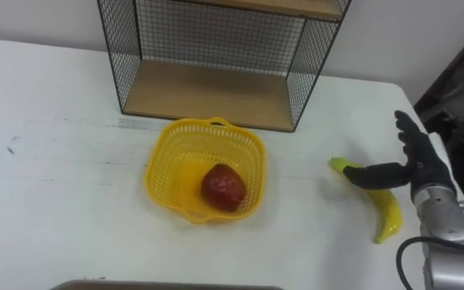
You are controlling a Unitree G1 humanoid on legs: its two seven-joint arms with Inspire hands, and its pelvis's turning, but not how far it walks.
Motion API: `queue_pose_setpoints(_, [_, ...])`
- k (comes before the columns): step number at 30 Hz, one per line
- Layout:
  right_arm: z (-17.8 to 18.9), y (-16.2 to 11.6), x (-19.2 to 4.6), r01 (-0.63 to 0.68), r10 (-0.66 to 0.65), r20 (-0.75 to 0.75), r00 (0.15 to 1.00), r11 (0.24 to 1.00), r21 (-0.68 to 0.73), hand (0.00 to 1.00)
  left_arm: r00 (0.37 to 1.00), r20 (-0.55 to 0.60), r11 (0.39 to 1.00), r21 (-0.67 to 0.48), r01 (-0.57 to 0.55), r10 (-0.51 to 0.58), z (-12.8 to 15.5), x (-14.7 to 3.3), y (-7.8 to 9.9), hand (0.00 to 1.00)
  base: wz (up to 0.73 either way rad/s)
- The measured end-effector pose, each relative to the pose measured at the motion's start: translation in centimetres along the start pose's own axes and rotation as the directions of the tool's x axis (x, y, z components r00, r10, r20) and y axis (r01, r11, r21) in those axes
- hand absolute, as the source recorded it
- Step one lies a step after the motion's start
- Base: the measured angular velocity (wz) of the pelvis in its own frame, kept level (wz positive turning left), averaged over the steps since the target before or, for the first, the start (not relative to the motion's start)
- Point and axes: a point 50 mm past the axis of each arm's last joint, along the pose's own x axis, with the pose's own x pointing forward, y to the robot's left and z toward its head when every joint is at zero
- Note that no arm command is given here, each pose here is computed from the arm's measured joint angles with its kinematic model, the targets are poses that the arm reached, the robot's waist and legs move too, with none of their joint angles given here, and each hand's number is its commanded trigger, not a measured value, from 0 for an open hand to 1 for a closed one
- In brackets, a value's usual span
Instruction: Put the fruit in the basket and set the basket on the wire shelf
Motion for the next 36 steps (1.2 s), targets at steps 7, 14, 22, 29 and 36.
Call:
queue_pose_setpoints(7, [-2.5, 0.3, 0.3, -0.030, 0.028, -0.128, 0.991, 0.999, -0.015, 0.00, 1.000, -0.010, 1.000, -0.008, -0.010, 0.010, -0.3, 0.0, 0.3, 0.00, 0.00])
queue_pose_setpoints(14, [-3.0, 0.1, 0.3, -0.031, 0.025, -0.154, 0.988, 0.999, -0.038, 0.00, 0.999, -0.034, 1.000, -0.018, -0.017, 0.017, -0.7, 0.0, 0.5, 0.00, 0.03])
queue_pose_setpoints(22, [-4.4, 0.1, 0.2, -0.070, 0.060, -0.209, 0.976, 0.997, -0.044, 0.00, 0.999, -0.052, 1.000, -0.014, -0.018, 0.017, -1.1, 0.0, 0.6, 0.00, 0.06])
queue_pose_setpoints(29, [-4.9, -0.2, 0.0, -0.110, 0.081, -0.238, 0.968, 0.988, -0.110, 0.00, 0.997, -0.069, 0.999, -0.027, -0.031, 0.029, -1.5, 0.0, 1.1, 0.00, 0.10])
queue_pose_setpoints(36, [-5.2, -0.4, -0.1, -0.133, 0.097, -0.257, 0.962, 0.983, -0.125, 0.00, 0.996, -0.091, 0.999, -0.026, -0.024, 0.021, -1.9, 0.0, 1.0, 0.00, 0.03])
